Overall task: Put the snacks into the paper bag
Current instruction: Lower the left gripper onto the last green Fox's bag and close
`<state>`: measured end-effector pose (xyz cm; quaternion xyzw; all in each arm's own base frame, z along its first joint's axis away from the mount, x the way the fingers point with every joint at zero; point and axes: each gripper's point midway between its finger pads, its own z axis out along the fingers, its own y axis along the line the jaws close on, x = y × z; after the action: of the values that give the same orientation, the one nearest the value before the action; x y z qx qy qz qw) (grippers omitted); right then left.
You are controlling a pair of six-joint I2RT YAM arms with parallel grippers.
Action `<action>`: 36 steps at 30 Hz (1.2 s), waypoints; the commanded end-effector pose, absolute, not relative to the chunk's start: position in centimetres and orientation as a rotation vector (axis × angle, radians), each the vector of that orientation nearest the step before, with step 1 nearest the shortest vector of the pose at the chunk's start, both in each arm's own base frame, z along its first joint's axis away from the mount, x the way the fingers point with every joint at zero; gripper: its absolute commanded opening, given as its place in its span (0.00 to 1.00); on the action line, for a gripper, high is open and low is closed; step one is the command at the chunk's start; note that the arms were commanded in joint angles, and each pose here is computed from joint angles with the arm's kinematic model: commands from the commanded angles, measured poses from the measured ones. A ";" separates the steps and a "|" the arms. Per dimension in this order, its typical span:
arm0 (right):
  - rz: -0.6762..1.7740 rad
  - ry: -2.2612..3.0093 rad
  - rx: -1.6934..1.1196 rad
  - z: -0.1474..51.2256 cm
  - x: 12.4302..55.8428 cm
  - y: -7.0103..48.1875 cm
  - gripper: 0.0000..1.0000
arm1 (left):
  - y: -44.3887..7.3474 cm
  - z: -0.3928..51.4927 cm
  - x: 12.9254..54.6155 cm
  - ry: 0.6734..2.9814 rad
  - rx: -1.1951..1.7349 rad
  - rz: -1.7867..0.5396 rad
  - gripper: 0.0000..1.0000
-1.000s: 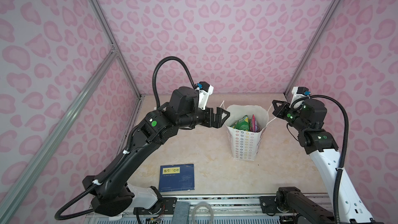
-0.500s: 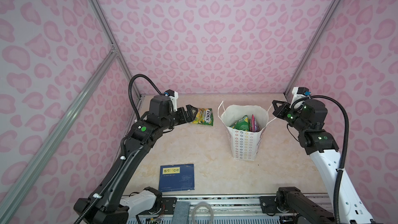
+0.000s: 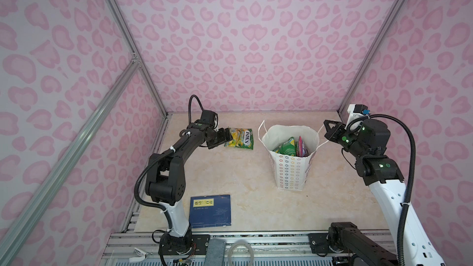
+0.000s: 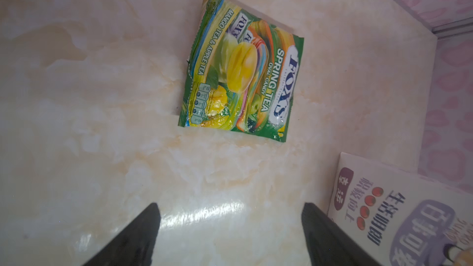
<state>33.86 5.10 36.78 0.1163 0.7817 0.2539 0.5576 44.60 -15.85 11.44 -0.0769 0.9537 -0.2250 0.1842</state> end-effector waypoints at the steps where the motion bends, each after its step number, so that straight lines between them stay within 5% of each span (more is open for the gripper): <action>1: 0.593 1.761 0.238 39.0 34.0 5.0 0.00 | -16.2 9.6 46.1 2.724 -0.182 -0.614 0.86; 26: 0.610 1.741 0.223 39.7 33.5 5.3 0.00 | -18.1 1.8 48.9 2.897 -0.189 -0.630 0.84; 36: 0.618 1.738 0.222 39.8 33.5 5.4 0.00 | -17.3 -0.9 47.0 2.989 -0.235 -0.451 0.61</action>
<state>33.29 5.24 37.12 0.1104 0.7802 0.2551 0.5604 50.58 -19.01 2.34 -0.0496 0.9685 -0.2061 0.1305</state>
